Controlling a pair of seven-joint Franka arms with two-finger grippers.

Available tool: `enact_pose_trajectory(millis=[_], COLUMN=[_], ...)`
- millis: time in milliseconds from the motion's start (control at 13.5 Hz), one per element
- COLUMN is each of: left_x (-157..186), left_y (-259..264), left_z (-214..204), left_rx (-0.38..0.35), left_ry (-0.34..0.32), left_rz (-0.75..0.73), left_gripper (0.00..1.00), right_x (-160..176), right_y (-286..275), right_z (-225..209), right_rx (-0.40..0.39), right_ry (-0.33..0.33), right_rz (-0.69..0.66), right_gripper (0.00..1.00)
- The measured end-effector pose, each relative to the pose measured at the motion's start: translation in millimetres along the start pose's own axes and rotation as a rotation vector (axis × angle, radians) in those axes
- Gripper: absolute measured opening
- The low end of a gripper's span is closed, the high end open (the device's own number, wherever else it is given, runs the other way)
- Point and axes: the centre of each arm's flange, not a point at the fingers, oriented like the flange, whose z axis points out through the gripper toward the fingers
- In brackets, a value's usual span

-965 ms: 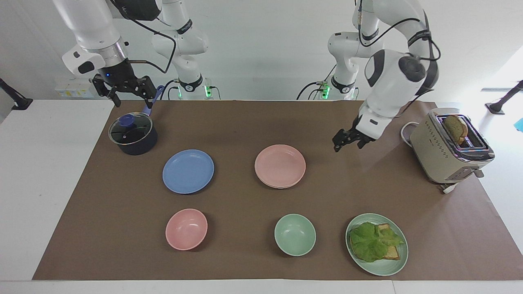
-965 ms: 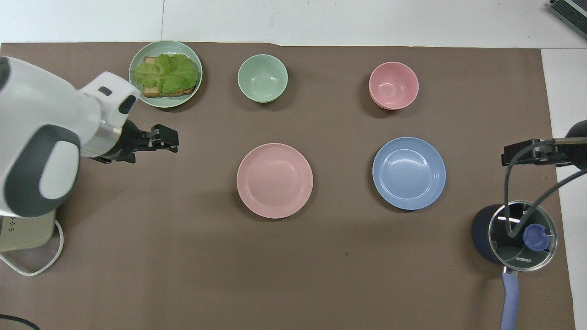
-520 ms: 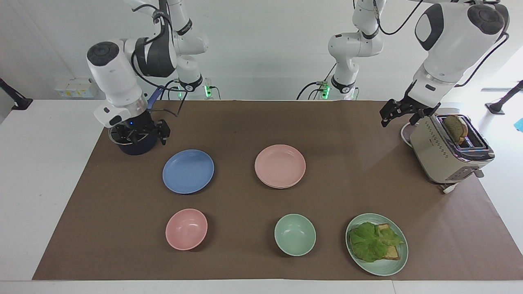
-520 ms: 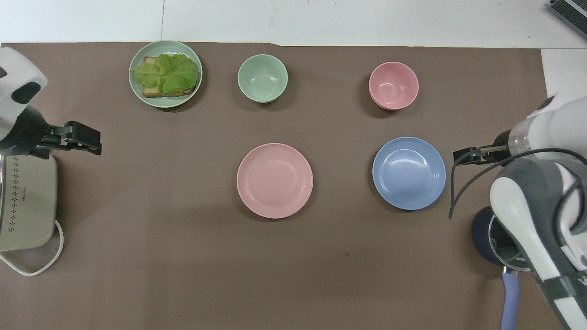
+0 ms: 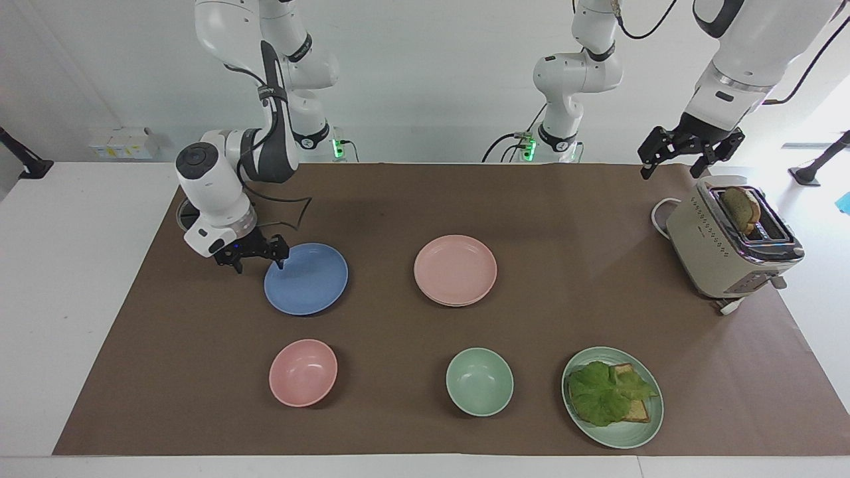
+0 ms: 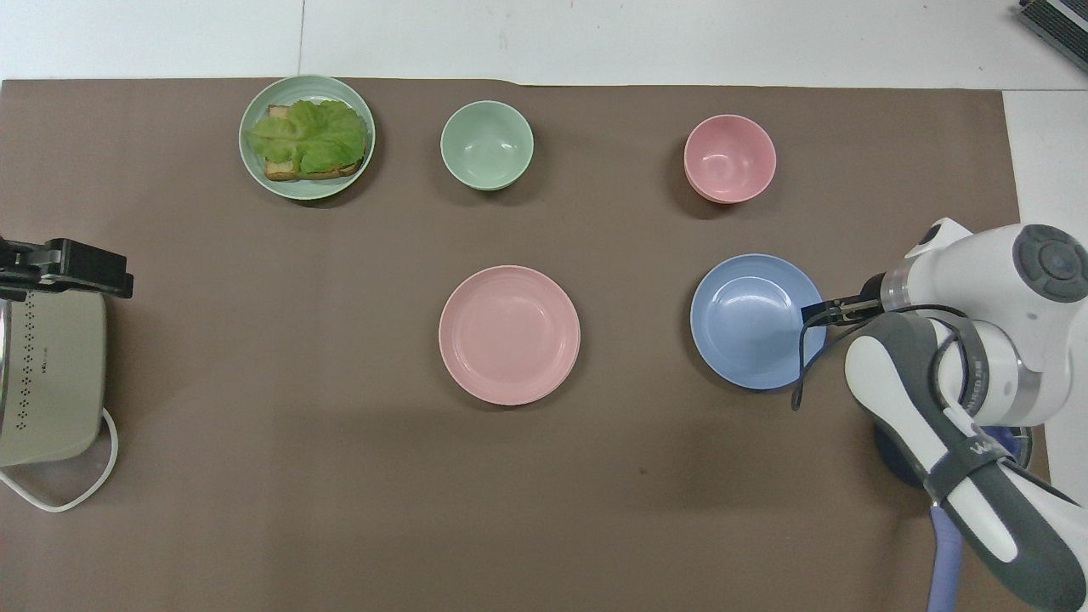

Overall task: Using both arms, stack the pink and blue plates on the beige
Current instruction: 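Grasp the blue plate rim with the right gripper and lift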

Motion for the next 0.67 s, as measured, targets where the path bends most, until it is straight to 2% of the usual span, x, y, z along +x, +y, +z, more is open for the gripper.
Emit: enact_pose_trajectory(millis=[223, 520, 668], left_x=[0.0, 0.0, 0.0], left_y=[0.0, 0.0, 0.0], left_z=[0.1, 0.1, 0.1], left_rx=[0.0, 0.0, 0.0], left_ry=[0.0, 0.0, 0.0], left_rz=[0.0, 0.0, 0.0], left_gripper=[1.0, 1.0, 1.0], right_x=[-7.4, -10.5, -11.7], right_y=[9.5, 8.9, 8.7], right_z=[24.0, 39.2, 40.7], right_rx=[0.044, 0.049, 0.05], right_ry=[-0.013, -0.036, -0.039], right_rz=[0.025, 0.029, 0.029], right_gripper=[1.0, 0.95, 0.74])
